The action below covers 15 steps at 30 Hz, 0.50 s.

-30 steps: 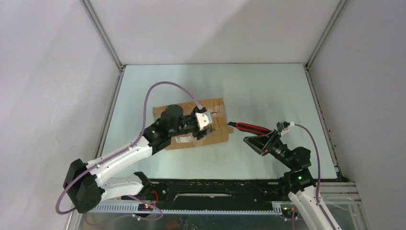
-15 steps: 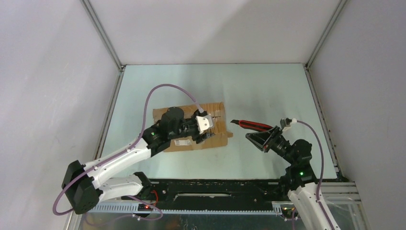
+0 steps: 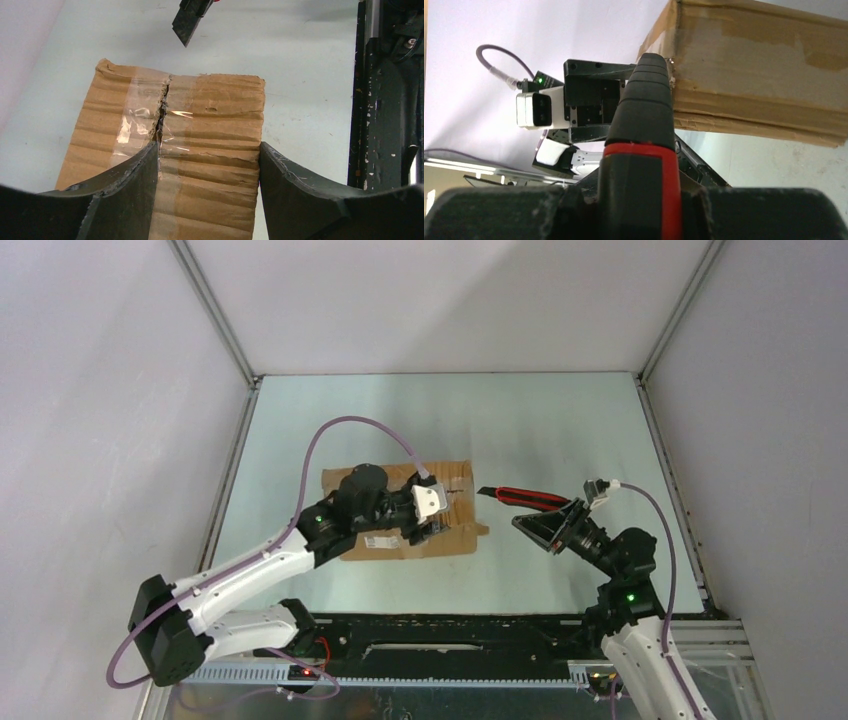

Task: Unpack the express box
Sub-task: Adjust the knife.

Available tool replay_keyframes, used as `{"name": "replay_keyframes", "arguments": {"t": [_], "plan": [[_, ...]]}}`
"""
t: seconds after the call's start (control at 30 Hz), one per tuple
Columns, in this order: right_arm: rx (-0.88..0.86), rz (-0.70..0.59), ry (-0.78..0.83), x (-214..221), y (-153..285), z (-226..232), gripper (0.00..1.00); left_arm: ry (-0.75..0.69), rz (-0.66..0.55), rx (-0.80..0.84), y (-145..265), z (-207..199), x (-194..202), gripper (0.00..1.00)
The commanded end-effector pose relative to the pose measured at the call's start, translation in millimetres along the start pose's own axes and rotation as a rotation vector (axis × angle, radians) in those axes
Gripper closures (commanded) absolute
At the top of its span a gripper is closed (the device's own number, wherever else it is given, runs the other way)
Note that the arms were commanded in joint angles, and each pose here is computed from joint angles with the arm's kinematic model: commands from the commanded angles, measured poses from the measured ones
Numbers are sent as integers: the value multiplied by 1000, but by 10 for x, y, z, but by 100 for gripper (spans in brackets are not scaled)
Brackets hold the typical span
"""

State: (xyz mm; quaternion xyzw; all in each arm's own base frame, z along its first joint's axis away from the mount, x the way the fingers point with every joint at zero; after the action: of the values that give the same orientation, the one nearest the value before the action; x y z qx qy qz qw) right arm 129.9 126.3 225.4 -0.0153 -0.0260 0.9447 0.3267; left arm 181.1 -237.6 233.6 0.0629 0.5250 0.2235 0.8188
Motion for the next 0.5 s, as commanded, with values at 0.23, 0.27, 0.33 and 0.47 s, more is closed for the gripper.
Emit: {"name": "replay_keyframes", "arguments": {"t": [0.23, 0.27, 0.33, 0.47], "plan": [[-116, 155, 277, 190, 105, 579, 100, 146, -128, 18, 373, 246, -903, 3], [-114, 159, 292, 193, 108, 606, 100, 153, -148, 27, 413, 244, -964, 1], [-103, 171, 309, 202, 114, 616, 100, 163, -173, 31, 458, 235, -1024, 0], [-109, 209, 349, 257, 156, 602, 100, 186, -179, 78, 418, 190, -1021, 0]]}}
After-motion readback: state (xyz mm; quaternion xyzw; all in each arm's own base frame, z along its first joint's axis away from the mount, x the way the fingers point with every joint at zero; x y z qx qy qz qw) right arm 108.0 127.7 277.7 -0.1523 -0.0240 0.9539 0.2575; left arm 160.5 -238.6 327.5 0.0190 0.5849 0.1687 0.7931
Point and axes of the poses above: each gripper's point midway between its finger pads, its own y axis back along the fingers, its own z axis along the line the jaws close on, x = y × z, the point moved 7 cm from there along y, back along the fingers, and after that the axes turned 12 degrees about -y, right-handed, at the moved point
